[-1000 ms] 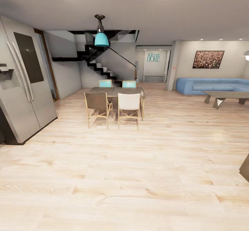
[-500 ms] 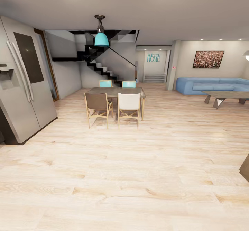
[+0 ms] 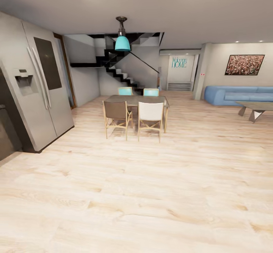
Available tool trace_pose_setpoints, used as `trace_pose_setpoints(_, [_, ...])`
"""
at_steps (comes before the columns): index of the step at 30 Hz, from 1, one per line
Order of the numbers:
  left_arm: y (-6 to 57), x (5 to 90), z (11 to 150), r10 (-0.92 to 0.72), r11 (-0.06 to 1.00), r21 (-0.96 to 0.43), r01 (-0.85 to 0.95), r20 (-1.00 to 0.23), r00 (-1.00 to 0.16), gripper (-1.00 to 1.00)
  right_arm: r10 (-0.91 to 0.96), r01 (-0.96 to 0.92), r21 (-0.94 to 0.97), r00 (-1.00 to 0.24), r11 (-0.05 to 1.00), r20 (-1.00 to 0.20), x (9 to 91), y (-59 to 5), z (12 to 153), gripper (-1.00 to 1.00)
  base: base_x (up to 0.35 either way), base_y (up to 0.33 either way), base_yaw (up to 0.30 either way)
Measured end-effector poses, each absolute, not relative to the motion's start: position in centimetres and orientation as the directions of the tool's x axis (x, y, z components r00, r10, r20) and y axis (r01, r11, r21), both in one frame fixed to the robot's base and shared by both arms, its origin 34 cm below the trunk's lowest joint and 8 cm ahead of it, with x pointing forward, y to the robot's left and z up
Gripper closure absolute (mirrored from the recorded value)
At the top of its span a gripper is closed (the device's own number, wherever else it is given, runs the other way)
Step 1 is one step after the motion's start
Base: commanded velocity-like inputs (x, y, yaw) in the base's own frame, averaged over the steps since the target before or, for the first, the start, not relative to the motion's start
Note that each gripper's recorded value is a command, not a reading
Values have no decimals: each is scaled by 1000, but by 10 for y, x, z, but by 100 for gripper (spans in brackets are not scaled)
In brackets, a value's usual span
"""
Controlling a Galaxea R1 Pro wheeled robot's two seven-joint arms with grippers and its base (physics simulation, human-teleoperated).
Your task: In the kitchen, take the Vidalia onion out of the sink, dice it on the chopping board with the paring knife, put the diced onion into the bowl on the countertop, then place both the paring knife and the chopping board into the sink.
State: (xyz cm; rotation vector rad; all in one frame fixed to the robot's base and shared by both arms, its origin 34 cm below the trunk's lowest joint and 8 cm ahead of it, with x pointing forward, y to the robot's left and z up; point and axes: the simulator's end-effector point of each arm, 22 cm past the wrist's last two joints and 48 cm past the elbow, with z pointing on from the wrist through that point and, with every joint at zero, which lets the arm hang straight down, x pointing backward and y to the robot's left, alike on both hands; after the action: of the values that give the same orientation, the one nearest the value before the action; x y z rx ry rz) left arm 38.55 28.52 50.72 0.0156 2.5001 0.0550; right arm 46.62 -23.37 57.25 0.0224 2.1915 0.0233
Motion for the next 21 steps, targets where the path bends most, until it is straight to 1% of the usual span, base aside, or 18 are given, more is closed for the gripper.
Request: trace_pose_setpoints(21, [282, 375, 501, 25, 999, 40, 2, -576, -817, -100, 26, 8, 26, -587, 1000, -809, 464, -233, 570, -100, 0, 0, 275])
